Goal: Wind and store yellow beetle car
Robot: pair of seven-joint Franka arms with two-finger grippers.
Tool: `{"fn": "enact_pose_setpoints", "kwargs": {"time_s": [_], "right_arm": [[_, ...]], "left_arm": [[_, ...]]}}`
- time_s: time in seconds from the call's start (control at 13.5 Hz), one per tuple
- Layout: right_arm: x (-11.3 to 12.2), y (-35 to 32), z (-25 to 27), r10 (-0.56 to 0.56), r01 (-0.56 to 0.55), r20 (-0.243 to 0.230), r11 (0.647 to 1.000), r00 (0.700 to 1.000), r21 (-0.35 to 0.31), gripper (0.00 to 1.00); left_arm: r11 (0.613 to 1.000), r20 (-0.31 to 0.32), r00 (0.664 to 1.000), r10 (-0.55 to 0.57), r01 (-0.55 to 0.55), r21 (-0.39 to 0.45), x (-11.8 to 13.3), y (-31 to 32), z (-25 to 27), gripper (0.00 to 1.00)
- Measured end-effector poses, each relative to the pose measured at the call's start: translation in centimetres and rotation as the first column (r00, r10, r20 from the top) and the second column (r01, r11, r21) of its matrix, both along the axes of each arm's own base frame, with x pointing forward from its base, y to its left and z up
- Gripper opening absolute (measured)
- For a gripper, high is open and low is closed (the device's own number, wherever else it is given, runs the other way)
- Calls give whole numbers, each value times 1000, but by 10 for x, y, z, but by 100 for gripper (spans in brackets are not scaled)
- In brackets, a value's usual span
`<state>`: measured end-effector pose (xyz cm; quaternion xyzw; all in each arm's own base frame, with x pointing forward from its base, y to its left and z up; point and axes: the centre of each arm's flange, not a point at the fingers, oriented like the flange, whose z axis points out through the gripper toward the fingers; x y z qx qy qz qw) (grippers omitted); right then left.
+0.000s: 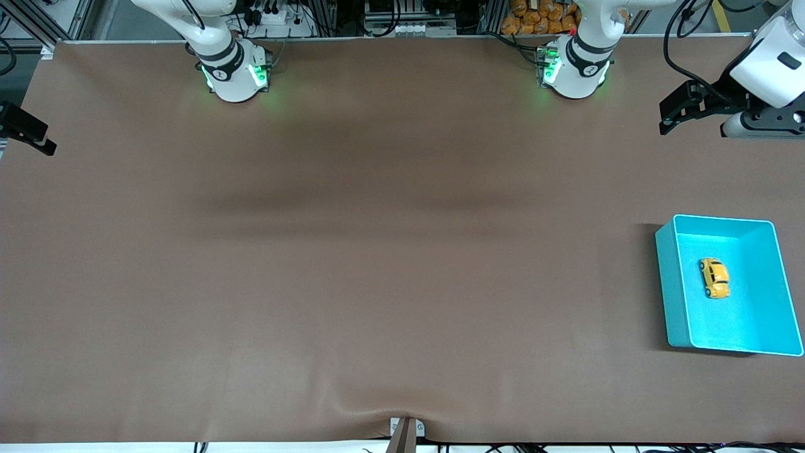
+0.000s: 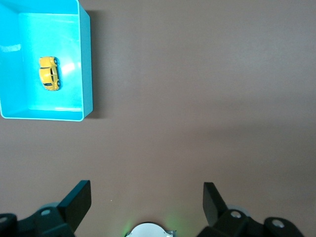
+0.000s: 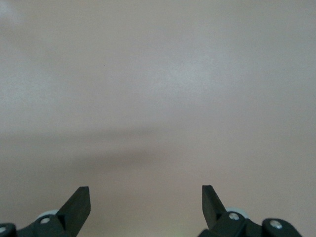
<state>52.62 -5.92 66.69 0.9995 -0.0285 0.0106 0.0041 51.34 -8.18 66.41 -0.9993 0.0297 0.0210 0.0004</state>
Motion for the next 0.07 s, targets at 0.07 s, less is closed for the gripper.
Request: {"fn": "enact_pose_setpoints", "kwargs": {"time_s": [0.07], "right_arm": [[0, 0, 0, 1, -1, 0, 1000, 1000, 0, 100]], "left_arm": [[1000, -1, 1000, 0, 0, -6, 0, 0, 0, 100]]}}
